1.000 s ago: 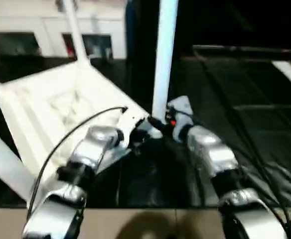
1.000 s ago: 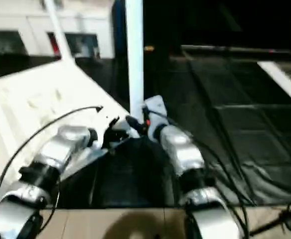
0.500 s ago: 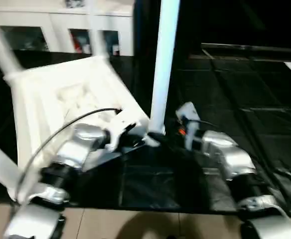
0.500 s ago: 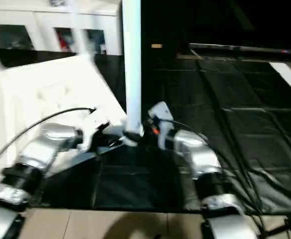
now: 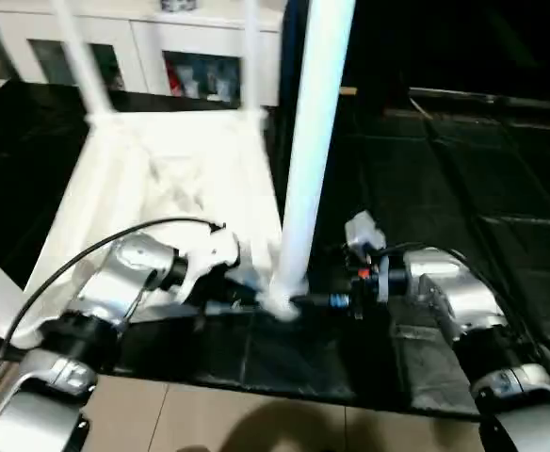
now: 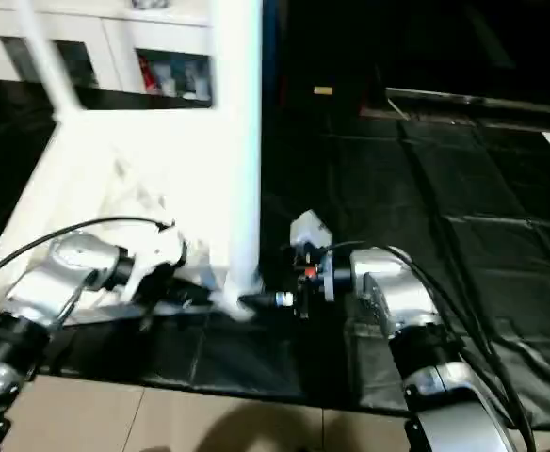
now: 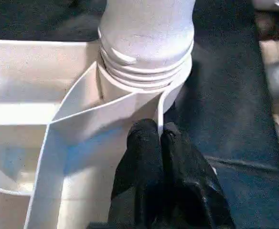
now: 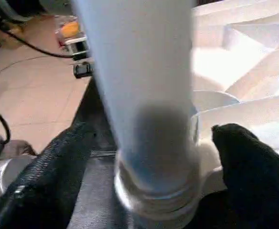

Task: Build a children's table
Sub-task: Rotate leg to tighten

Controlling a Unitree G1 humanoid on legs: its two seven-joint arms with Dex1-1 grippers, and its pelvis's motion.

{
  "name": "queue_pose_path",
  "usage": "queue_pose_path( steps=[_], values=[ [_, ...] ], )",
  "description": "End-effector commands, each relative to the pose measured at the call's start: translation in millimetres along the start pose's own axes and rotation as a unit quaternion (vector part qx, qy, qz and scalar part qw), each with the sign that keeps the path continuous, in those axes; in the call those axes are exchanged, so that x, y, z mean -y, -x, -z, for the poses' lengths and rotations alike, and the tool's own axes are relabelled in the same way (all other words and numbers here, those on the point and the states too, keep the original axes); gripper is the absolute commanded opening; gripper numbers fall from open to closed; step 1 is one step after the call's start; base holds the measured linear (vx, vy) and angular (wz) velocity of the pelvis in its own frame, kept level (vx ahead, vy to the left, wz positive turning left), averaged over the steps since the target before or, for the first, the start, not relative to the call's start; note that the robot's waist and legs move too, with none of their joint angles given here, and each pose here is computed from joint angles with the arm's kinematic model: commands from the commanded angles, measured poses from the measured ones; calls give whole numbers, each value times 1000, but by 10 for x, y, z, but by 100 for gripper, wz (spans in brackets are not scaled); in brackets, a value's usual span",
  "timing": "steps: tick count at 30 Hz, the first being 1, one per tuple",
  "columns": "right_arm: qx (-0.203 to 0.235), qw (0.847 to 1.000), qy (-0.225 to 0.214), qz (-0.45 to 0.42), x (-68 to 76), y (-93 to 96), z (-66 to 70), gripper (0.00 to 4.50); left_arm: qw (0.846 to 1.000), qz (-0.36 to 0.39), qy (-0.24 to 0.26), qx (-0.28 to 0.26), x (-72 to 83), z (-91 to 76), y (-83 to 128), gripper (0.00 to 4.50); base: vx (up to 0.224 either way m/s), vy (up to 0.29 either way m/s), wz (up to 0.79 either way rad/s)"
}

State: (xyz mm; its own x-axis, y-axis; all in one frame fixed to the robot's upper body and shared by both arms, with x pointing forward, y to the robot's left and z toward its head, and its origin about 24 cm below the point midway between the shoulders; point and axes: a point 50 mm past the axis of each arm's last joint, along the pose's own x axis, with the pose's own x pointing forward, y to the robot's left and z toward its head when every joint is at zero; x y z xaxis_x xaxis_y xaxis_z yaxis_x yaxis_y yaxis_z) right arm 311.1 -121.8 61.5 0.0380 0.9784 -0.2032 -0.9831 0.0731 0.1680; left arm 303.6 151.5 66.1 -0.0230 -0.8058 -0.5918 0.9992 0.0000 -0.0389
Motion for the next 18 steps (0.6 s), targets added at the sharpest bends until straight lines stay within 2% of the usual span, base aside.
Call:
queue_pose_path(
  steps=[1,5,18],
  values=[
    [1,1000,15,-14,17,-4,-62,387,998,57,-26,-1,88,-50,-108,0,0,0,0],
    [1,1000,12,-26,22,-37,-63,344,997,68,-33,-7,111,-40,-110,0,0,0,0],
    [1,998,7,-65,11,-112,-62,243,997,69,-38,-17,124,-7,-99,0,0,0,0]
  ],
)
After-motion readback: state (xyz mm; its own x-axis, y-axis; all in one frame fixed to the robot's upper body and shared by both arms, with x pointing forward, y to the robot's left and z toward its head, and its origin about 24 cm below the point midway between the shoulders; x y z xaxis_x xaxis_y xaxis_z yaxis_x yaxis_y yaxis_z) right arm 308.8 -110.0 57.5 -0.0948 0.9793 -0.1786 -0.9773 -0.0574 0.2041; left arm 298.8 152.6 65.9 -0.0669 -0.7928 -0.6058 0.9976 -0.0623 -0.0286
